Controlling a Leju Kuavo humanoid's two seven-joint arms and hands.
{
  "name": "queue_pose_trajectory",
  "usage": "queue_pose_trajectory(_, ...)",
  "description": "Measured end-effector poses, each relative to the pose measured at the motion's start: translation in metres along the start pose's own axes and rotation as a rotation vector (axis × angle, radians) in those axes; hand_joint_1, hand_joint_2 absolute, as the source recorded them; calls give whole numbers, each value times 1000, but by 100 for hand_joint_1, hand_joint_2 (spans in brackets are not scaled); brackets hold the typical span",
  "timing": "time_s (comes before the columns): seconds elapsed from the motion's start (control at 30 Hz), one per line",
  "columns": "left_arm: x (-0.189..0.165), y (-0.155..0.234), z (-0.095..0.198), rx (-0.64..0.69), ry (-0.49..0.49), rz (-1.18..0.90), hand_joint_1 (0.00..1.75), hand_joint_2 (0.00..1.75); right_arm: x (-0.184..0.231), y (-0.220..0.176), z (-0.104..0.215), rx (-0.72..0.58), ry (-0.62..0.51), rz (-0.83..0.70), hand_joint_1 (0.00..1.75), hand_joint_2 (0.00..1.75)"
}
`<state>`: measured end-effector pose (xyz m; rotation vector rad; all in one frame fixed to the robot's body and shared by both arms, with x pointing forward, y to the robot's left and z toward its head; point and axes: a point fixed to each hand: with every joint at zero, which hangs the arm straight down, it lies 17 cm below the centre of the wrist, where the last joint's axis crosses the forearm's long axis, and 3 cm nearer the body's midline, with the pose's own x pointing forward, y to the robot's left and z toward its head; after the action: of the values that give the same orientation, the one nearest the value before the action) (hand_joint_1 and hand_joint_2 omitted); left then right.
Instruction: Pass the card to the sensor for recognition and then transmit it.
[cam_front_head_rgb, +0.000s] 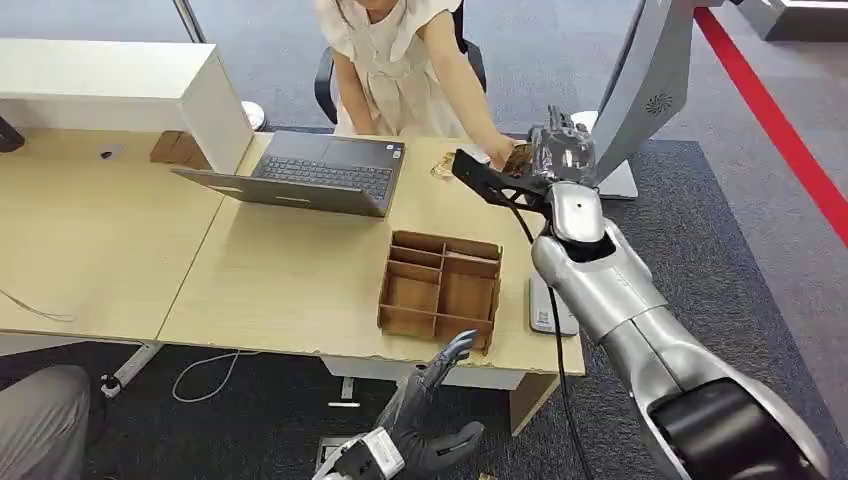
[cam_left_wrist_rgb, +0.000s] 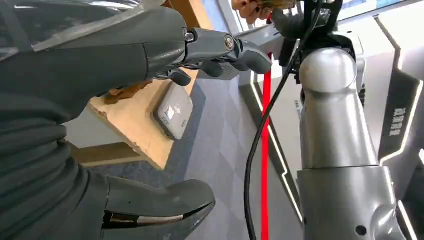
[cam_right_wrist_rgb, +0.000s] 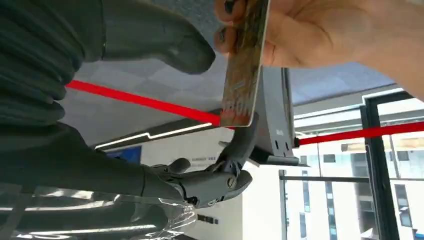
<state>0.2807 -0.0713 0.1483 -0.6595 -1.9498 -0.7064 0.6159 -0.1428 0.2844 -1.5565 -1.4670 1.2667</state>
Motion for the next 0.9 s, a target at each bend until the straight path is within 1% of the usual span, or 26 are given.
queue_pose_trajectory(0.23, -3, 1, 0, 5, 15, -10, 0, 175, -4, -5, -1, -29, 9, 8, 0, 175)
queue_pose_trajectory(0.4, -4, 3, -1, 15, 21, -17, 0, 175, -5, -27, -2, -110, 4, -28, 0, 175)
queue_pose_trajectory(0.5, -5, 3, -1, 16, 27, -20, 0, 175, -6, -34, -3, -133, 3, -42, 0, 175)
queue_pose_trajectory(0.57, -5, 6, -1, 31, 25, -33, 0, 175, -5, -41, -1, -166, 1, -104, 0, 175)
queue_pose_trajectory(0.63, -5, 11, -2, 50, 26, -47, 0, 175, -3, -52, 4, -216, -3, -208, 0, 175)
queue_pose_trajectory(0.67, -5, 15, -2, 70, 28, -62, 0, 175, -2, -58, 9, -250, -3, -323, 0, 175)
queue_pose_trajectory(0.8, -4, 37, -1, 172, 38, -122, 0, 175, 1, -53, 39, -258, 10, -824, 0, 175)
queue_pose_trajectory(0.9, 2, 53, 4, 243, 32, -167, 0, 175, 5, -36, 66, -218, 26, -1082, 0, 175)
